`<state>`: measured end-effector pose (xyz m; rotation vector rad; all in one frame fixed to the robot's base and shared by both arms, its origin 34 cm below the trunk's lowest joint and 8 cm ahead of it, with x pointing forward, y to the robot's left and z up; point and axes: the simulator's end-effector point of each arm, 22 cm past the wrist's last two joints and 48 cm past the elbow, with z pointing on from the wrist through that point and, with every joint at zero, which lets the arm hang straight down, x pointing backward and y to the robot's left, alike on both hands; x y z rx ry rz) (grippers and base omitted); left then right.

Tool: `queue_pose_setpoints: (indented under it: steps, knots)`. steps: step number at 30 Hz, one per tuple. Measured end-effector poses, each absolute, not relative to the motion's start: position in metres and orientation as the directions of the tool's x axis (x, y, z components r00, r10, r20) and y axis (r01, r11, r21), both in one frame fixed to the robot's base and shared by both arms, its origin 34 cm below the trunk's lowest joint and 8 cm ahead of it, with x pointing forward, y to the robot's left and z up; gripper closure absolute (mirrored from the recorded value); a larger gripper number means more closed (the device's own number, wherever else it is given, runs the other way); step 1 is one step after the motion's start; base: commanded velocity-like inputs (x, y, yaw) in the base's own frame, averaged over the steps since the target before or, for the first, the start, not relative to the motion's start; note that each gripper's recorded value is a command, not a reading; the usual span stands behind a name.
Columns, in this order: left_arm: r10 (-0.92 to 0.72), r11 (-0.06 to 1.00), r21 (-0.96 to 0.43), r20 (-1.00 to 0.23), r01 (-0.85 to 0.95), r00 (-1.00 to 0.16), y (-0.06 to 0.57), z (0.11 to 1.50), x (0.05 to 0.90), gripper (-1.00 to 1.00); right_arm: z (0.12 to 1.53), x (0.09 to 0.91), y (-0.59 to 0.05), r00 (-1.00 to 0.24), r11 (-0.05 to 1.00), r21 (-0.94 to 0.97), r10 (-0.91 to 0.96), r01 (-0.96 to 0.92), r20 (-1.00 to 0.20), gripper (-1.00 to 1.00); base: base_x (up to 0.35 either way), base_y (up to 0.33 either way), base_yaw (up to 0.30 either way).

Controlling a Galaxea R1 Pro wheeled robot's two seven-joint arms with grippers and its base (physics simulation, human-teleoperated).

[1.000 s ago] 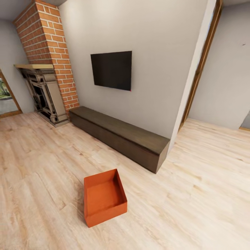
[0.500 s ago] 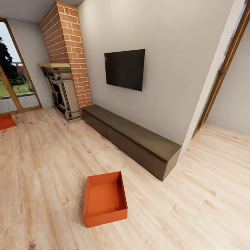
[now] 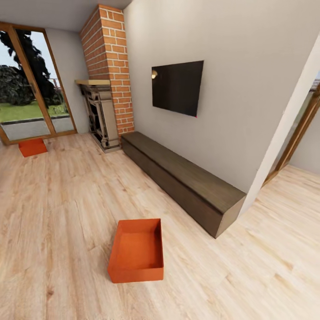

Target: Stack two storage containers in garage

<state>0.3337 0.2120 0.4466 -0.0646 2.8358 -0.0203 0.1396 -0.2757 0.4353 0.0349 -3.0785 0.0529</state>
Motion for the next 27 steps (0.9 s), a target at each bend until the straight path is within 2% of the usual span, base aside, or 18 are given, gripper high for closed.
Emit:
queue_pose_setpoints:
  steps: [19, 27]
  knots:
    - [-0.05, 0.999, -0.02, -0.289, -0.046, -0.956, 0.213, 0.444, 0.316, -1.0, 0.435, 0.14, -0.278, -0.998, 0.999, -0.036, -0.02, -0.023, 0.063, -1.0, 0.0, -0.01, 0.277]
    - [-0.048, 0.999, -0.019, -0.289, -0.044, -0.956, 0.213, 0.444, 0.315, -1.0, 0.435, 0.144, -0.28, -0.998, 0.999, -0.039, -0.016, -0.018, 0.054, -1.0, 0.0, 0.0, 0.067]
